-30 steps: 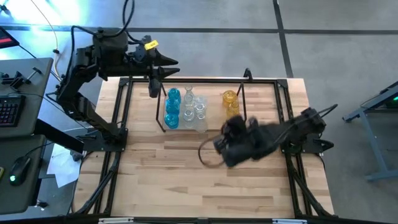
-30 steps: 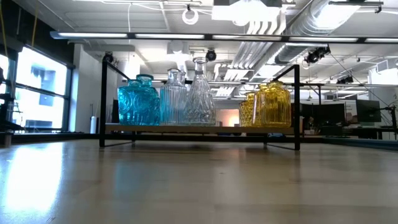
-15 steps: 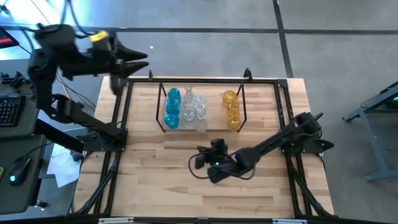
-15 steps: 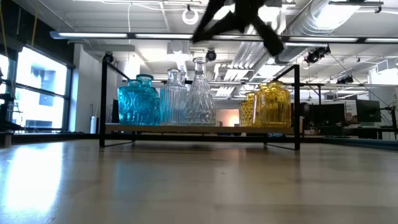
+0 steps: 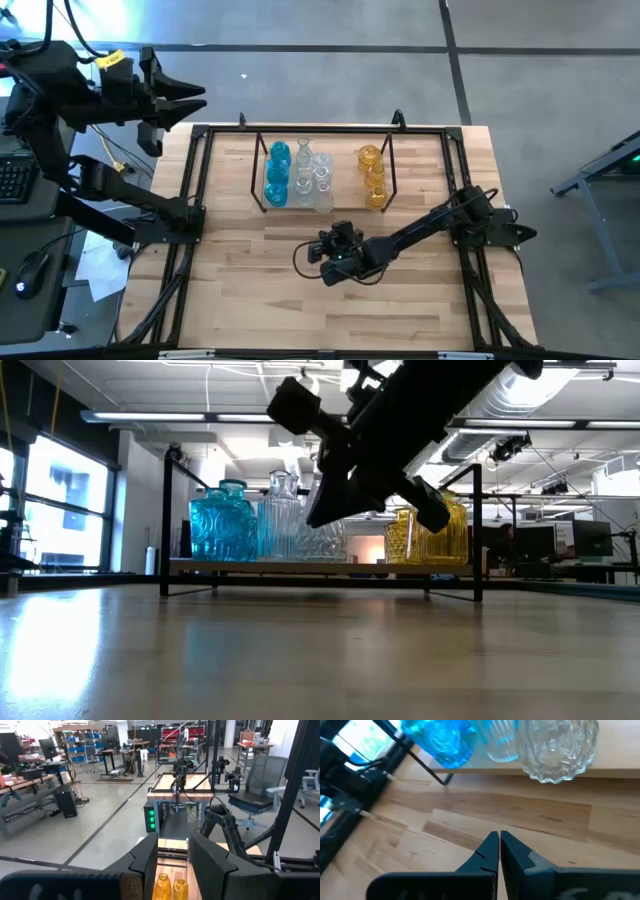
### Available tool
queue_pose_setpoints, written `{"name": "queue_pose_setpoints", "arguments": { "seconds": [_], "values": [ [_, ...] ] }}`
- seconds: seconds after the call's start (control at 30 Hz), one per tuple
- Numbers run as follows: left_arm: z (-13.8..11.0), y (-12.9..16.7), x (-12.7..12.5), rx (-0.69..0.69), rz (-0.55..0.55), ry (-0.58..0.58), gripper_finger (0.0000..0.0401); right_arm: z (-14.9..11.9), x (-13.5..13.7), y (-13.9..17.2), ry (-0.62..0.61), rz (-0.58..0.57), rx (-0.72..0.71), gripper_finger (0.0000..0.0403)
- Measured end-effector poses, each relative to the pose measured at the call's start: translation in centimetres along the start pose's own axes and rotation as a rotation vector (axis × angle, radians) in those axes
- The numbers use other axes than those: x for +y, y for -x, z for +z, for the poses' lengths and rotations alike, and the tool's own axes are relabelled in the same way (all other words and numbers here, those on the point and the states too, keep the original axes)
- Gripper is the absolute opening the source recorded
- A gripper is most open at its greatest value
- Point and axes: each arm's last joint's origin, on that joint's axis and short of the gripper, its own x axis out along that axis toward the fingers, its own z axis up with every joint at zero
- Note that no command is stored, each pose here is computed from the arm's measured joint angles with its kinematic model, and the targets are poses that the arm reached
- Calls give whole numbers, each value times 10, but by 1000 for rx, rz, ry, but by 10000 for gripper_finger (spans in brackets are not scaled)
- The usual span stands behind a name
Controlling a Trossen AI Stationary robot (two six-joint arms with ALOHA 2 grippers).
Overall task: Sort vases onto shelf
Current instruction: Adjust the transparent vase on the shelf
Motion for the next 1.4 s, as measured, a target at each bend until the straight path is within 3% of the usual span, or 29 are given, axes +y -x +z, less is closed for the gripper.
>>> {"name": "queue_pose_setpoints", "arguments": {
  "seconds": [0.7, 1.4],
  "values": [
    [-6, 0, -2, 59, -64, 9, 101, 36, -9, -40, 69, -84, 0, 0],
    [-6, 0, -2, 60, -64, 8, 101, 49, -14, -52, 115, -111, 6, 0]
  ]
}}
